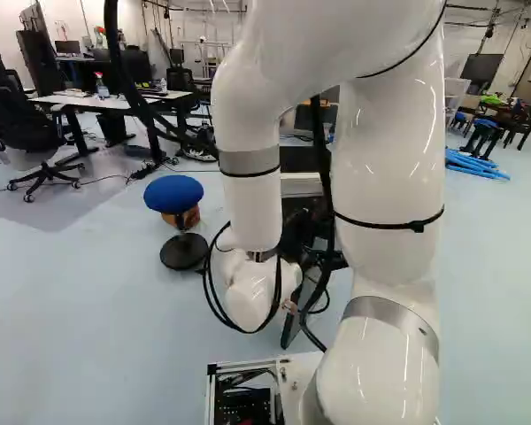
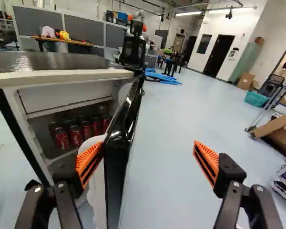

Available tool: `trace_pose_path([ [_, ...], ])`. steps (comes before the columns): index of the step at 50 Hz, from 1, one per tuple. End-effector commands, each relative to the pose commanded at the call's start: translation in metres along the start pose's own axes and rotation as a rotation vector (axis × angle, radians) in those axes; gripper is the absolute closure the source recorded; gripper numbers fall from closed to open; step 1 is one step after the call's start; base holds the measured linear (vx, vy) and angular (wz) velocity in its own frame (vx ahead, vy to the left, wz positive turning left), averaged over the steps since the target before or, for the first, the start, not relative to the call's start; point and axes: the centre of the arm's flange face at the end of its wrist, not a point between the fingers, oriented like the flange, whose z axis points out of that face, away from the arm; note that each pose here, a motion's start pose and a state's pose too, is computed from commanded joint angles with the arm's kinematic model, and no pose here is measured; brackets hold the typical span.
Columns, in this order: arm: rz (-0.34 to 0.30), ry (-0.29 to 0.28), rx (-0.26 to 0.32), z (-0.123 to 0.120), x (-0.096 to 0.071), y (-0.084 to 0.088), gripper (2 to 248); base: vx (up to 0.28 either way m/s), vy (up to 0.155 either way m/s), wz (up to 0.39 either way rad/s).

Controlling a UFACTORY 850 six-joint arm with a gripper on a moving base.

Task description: Grab a drink from the fridge

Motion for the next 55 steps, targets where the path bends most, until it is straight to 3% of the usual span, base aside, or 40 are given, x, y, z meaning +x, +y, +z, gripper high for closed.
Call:
trace_pose_path([
  [19, 0.013, 0.020, -0.134, 0.002, 0.000, 0.017, 3, 0.000, 0.000, 0.000],
  [37, 0.042, 0.003, -0.187, 0.011, 0.004, 0.013, 3, 0.000, 0.000, 0.000],
  [55, 0.103, -0.031, -0.306, 0.026, 0.009, 0.009, 3, 0.000, 0.000, 0.000],
])
